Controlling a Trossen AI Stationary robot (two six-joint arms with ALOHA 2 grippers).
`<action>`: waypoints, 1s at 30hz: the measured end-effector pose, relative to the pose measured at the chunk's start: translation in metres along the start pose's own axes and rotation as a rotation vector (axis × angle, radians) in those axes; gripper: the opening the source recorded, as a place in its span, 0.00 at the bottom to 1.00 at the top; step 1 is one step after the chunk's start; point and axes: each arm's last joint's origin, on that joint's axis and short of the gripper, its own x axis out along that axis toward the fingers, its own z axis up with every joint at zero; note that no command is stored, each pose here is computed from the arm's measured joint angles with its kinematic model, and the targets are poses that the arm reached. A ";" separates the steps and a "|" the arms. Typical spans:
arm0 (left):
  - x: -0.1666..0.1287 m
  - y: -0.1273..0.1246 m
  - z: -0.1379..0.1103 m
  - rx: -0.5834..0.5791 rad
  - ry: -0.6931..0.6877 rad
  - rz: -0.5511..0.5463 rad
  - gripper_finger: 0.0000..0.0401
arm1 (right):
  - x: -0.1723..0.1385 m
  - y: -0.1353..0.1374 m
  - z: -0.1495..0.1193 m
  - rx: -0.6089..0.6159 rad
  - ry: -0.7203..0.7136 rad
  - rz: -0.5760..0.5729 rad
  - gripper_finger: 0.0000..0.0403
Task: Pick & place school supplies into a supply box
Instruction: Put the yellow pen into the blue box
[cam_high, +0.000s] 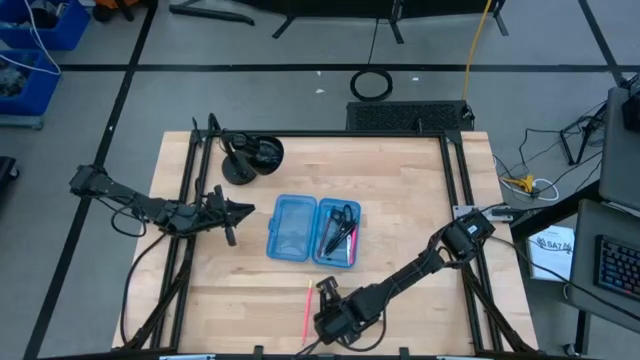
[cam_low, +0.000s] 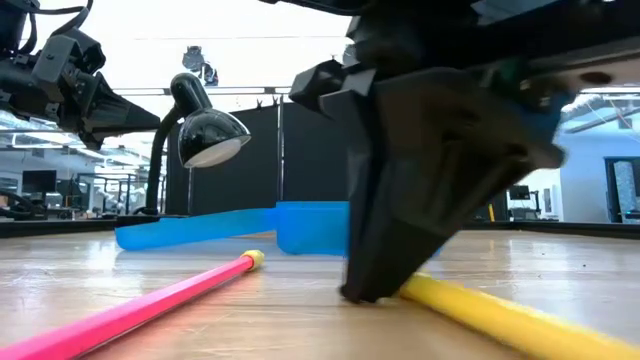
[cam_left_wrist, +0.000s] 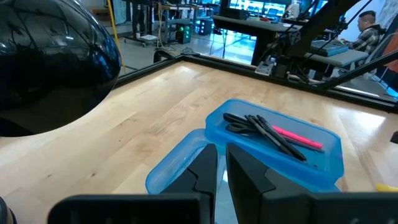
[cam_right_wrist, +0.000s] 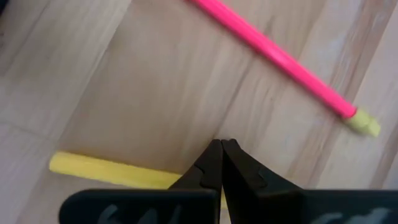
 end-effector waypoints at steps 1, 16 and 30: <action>0.000 0.000 0.000 -0.005 0.000 0.000 0.09 | 0.000 0.000 -0.001 0.004 0.014 0.000 0.00; 0.000 0.000 0.000 -0.007 0.000 -0.001 0.09 | -0.001 0.003 -0.010 0.070 0.094 -0.038 0.00; 0.000 0.000 0.000 0.006 0.002 -0.001 0.09 | -0.028 0.006 0.005 0.030 -0.097 -0.079 0.00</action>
